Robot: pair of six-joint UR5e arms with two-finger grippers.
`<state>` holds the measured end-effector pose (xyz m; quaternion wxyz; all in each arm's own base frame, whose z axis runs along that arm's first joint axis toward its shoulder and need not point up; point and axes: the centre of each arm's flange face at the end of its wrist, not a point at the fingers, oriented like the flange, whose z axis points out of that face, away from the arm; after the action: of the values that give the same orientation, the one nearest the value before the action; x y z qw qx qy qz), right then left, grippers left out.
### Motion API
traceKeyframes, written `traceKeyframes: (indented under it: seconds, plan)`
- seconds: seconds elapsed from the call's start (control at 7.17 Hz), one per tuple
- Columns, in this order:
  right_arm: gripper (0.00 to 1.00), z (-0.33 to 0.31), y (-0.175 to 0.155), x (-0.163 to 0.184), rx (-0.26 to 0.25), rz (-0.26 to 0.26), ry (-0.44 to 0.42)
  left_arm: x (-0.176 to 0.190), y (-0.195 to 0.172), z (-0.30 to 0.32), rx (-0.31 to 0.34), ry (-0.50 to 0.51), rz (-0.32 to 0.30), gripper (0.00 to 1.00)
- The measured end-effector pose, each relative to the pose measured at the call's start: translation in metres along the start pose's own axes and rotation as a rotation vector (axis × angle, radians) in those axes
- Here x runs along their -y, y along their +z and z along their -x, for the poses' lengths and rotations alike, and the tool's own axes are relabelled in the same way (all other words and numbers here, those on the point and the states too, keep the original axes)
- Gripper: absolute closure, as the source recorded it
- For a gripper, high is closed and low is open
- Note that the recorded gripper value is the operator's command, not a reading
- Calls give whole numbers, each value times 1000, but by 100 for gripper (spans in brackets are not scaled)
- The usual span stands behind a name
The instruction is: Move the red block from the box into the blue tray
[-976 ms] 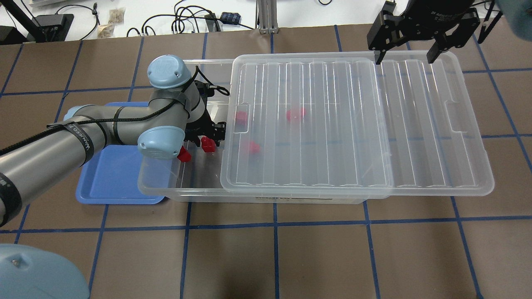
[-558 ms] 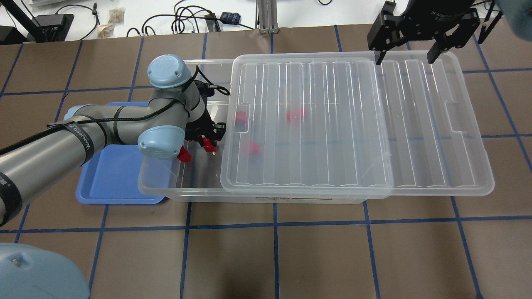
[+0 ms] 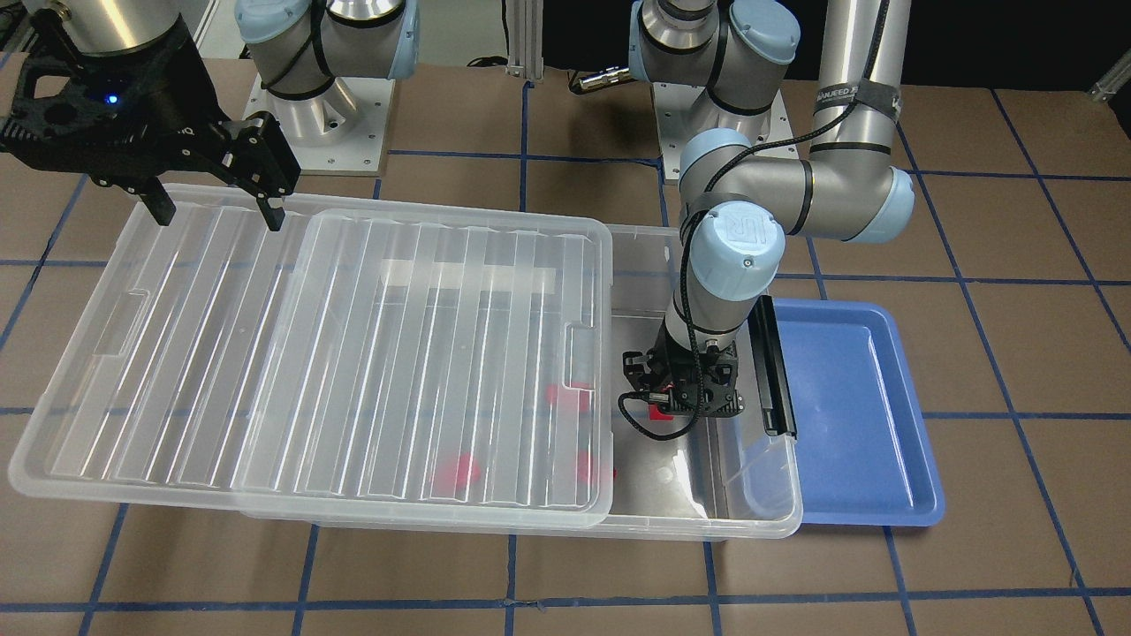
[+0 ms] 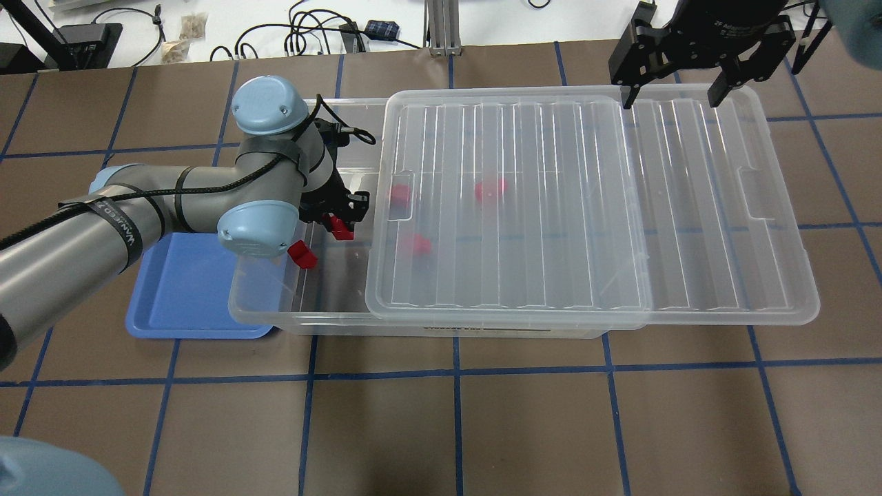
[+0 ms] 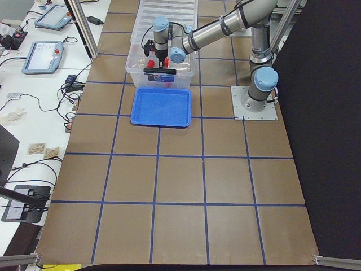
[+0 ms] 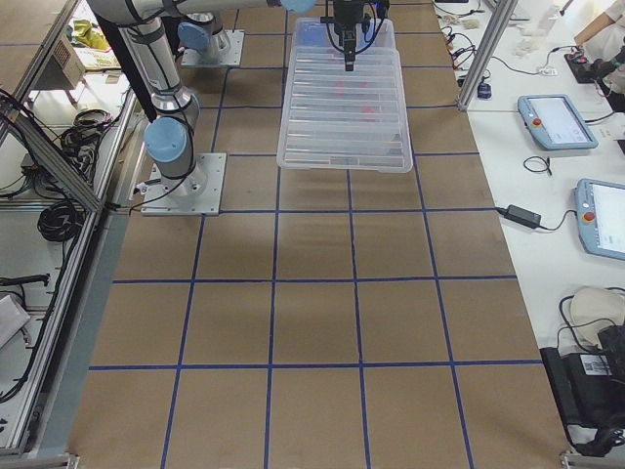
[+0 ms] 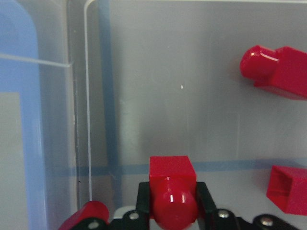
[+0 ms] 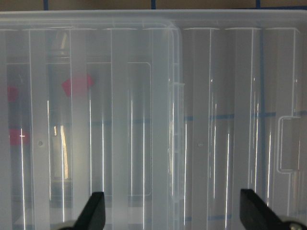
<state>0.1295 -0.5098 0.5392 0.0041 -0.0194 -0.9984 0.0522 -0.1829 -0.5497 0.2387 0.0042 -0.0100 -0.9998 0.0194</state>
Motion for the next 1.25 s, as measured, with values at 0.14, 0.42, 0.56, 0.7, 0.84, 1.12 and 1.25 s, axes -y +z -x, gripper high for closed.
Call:
traceKeyframes:
  seconds: [0.14,0.42,0.56,0.7,0.84,1.12,1.25]
  plan:
    - [0,0,0,0,0,1,0,0,-11,0,3,-2,8,100]
    - [0,0,1,0,0,1,0,0,-40,0,7,-3,38,100]
    - [0,0,1,0,0,2,0,-2,-57,0,6,-3,46,100]
    - [0,0,1,0,0,2,0,-3,-76,0,5,-4,49,100]
    - [0,0,1,0,1,3,0,-3,-100,1,5,-6,51,100]
    - [0,0,2,0,3,3,0,6,-150,24,3,-47,49,100]
    - [0,0,2,0,3,1,0,10,-169,47,3,-84,45,100]
